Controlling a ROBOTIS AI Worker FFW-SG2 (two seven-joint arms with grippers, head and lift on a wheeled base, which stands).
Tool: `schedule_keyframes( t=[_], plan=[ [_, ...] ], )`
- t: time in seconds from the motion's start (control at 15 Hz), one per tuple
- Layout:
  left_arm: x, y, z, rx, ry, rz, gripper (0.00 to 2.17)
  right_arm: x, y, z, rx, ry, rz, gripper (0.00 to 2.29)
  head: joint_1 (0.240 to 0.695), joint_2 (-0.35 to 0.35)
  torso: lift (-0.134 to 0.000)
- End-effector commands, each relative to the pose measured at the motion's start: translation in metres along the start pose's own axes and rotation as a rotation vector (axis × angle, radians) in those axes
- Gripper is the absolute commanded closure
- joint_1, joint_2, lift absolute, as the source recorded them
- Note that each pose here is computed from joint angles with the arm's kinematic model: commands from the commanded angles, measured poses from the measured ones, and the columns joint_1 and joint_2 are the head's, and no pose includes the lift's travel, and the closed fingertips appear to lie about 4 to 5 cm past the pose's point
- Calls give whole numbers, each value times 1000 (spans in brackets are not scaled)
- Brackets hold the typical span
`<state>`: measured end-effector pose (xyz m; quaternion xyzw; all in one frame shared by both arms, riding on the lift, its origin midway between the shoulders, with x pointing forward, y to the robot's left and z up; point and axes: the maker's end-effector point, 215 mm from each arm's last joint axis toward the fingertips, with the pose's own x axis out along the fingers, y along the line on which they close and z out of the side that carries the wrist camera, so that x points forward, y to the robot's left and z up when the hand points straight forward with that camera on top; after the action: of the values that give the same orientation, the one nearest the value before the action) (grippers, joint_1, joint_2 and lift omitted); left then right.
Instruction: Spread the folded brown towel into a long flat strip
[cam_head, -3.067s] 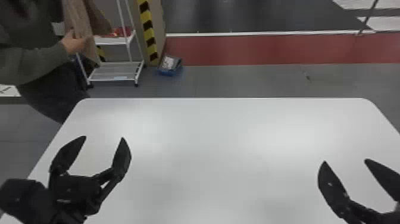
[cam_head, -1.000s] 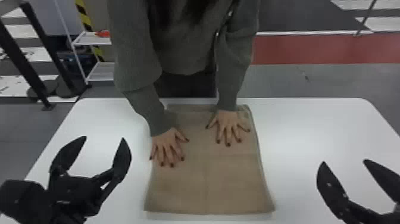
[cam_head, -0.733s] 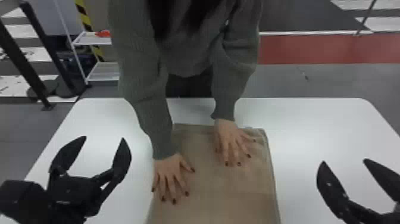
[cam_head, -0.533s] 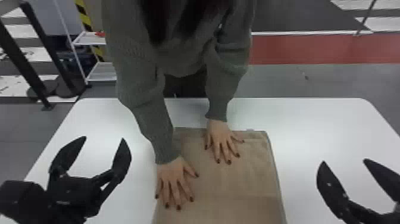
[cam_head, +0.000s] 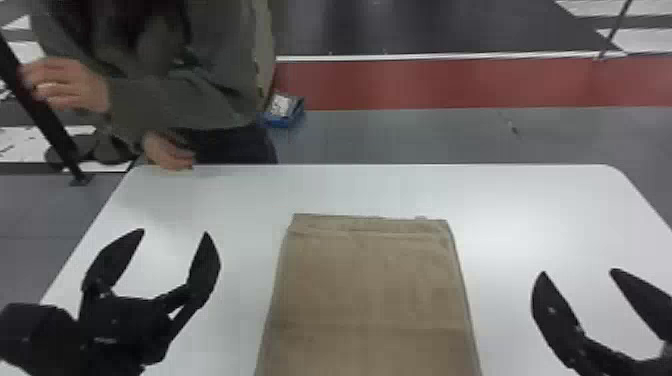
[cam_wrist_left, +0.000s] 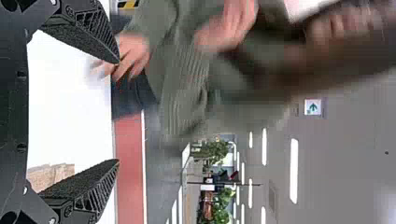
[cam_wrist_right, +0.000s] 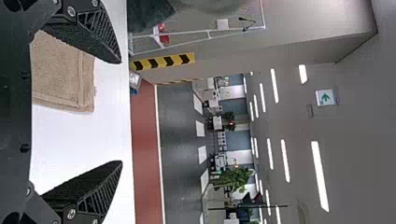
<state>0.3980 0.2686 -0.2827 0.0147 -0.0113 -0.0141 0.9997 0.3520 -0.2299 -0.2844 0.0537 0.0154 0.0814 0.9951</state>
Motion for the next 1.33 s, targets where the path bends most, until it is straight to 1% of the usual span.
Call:
schedule_keyframes(
  t=[0.0, 0.33, 0.47, 0.53, 0.73, 0.87, 1.13, 1.27],
  plan=[
    [0, 0, -1, 0, 0, 0, 144, 3, 0, 1, -2, -5, -1, 124, 695, 59, -125],
    [5, 0, -5, -5, -3, 1, 137, 19, 0, -1, -25, -10, 2, 147, 695, 64, -125],
    [11, -2, -14, -13, 6, -1, 137, 24, -1, -3, -27, -6, 1, 151, 695, 63, -125],
    [15, -8, -20, -18, 11, -14, 137, 26, -3, -6, -34, -4, 0, 151, 695, 63, -125],
    [36, -17, -28, -35, 9, -29, 144, 37, -3, -15, -44, 0, 3, 164, 695, 44, -125],
    [54, -22, -35, -40, 16, -37, 154, 45, 2, -25, -67, 9, 16, 174, 695, 39, -125],
    [102, -26, -70, -85, 67, -54, 191, 55, -3, -50, -84, 31, 21, 194, 695, 35, -125],
    [118, -41, -87, -76, 108, -86, 201, 57, -10, -55, -81, 45, 16, 194, 695, 29, -125]
  ],
)
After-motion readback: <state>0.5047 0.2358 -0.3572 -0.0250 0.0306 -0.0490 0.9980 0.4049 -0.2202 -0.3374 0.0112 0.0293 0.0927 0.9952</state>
